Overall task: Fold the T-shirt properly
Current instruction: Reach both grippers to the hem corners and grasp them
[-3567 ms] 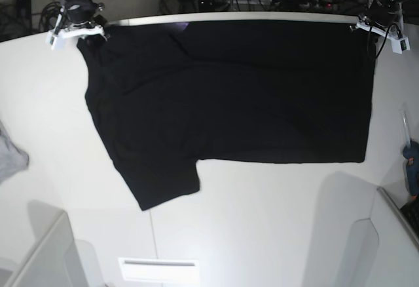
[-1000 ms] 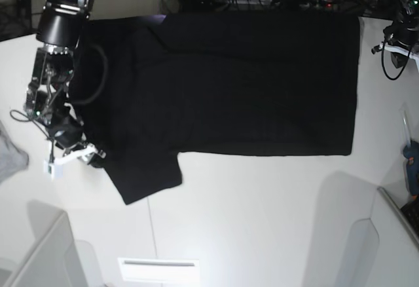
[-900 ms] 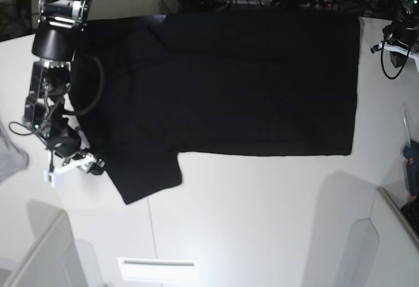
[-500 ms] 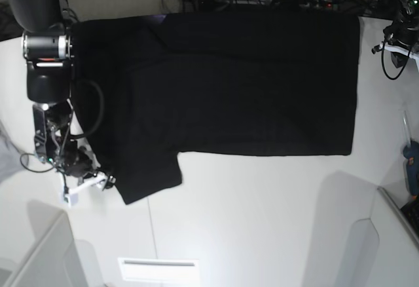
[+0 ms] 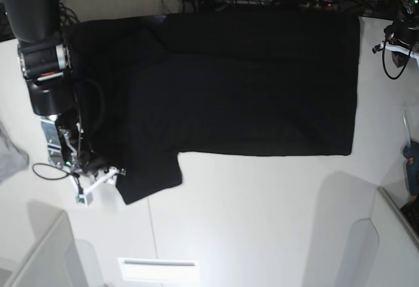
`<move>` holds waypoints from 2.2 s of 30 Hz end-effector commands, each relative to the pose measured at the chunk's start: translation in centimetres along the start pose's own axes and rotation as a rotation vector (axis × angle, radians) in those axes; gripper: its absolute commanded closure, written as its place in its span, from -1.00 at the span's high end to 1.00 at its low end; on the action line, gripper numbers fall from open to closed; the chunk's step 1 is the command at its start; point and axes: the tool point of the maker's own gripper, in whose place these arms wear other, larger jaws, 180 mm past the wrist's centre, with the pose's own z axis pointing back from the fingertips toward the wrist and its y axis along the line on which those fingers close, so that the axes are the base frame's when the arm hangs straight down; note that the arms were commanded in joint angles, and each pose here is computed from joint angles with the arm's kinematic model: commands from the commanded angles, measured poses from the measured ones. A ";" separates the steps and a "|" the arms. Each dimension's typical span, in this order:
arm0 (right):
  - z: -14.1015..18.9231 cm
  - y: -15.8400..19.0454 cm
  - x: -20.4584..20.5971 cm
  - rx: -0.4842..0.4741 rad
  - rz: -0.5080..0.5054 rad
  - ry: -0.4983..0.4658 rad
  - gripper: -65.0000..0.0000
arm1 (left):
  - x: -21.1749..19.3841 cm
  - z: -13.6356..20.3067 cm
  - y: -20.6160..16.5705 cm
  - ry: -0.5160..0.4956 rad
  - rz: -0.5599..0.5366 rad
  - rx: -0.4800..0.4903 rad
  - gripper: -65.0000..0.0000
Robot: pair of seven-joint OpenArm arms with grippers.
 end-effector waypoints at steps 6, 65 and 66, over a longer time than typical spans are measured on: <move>-0.1 1.8 0.7 0.032 0.037 0.003 0.17 | 1.1 0.3 0.2 -0.035 -0.016 0.002 -1.00; -0.3 2.6 1.2 0.046 0.029 -0.034 -1.00 | 9.7 -18.8 -15.7 0.108 0.021 -0.327 0.29; -0.3 2.6 1.2 0.046 0.029 -0.034 -1.00 | 9.5 -19.0 -15.7 0.117 0.032 -0.326 0.29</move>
